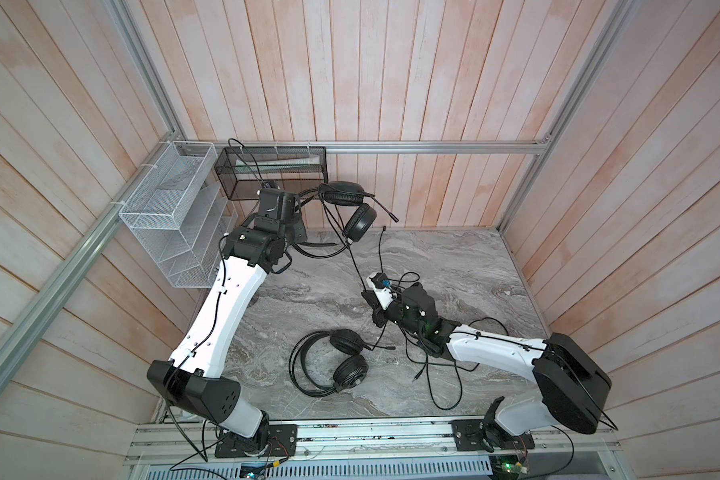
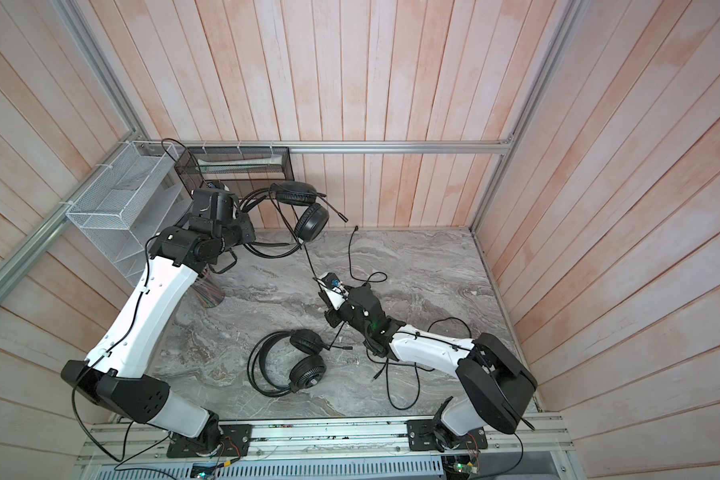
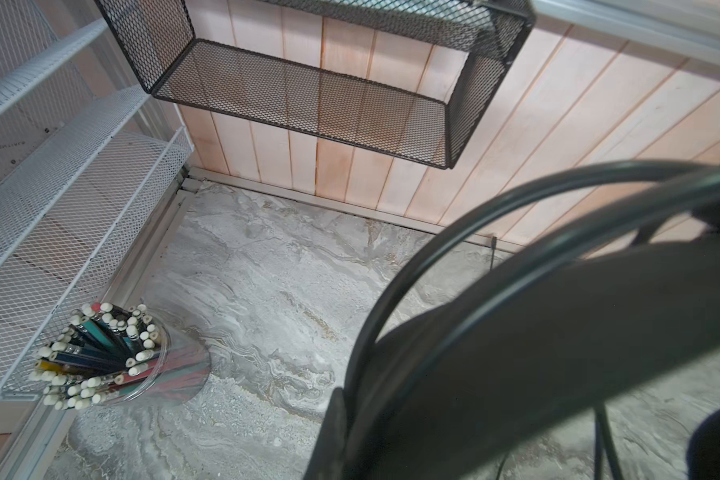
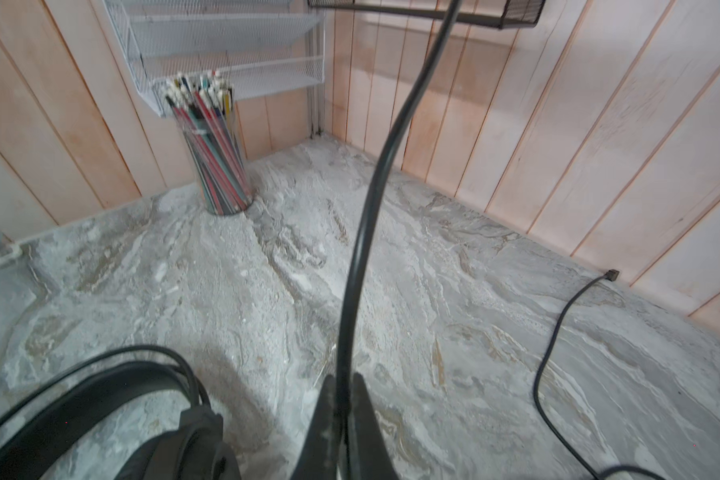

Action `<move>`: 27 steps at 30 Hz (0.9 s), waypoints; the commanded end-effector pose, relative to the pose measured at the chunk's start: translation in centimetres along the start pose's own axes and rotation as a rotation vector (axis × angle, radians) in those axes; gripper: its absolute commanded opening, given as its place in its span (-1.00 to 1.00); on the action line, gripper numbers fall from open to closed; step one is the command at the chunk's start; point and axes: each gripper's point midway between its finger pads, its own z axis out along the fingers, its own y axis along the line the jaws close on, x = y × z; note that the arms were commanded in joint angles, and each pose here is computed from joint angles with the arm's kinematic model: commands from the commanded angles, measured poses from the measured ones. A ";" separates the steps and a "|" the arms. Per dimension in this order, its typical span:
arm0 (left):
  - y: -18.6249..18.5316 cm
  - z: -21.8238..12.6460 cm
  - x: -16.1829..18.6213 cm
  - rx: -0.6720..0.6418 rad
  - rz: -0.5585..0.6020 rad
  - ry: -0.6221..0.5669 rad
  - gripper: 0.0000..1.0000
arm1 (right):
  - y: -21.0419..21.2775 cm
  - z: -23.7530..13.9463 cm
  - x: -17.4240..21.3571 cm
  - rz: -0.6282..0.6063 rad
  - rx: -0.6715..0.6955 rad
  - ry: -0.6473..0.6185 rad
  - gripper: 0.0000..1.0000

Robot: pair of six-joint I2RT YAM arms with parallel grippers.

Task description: Wrap the headphones

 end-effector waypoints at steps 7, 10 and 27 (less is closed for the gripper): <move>0.4 3.2 -0.2 -0.045 -0.059 -0.045 -1.00 | 2.0 -1.4 -0.7 -0.170 0.047 0.128 -1.00; 1.1 4.5 2.2 -0.075 -0.027 -0.002 -1.00 | 1.7 -2.5 -3.4 -0.196 0.089 0.091 -1.00; -0.3 6.3 15.8 -0.106 0.272 0.250 -1.00 | -3.6 -5.1 -11.3 -0.416 0.489 0.069 -1.00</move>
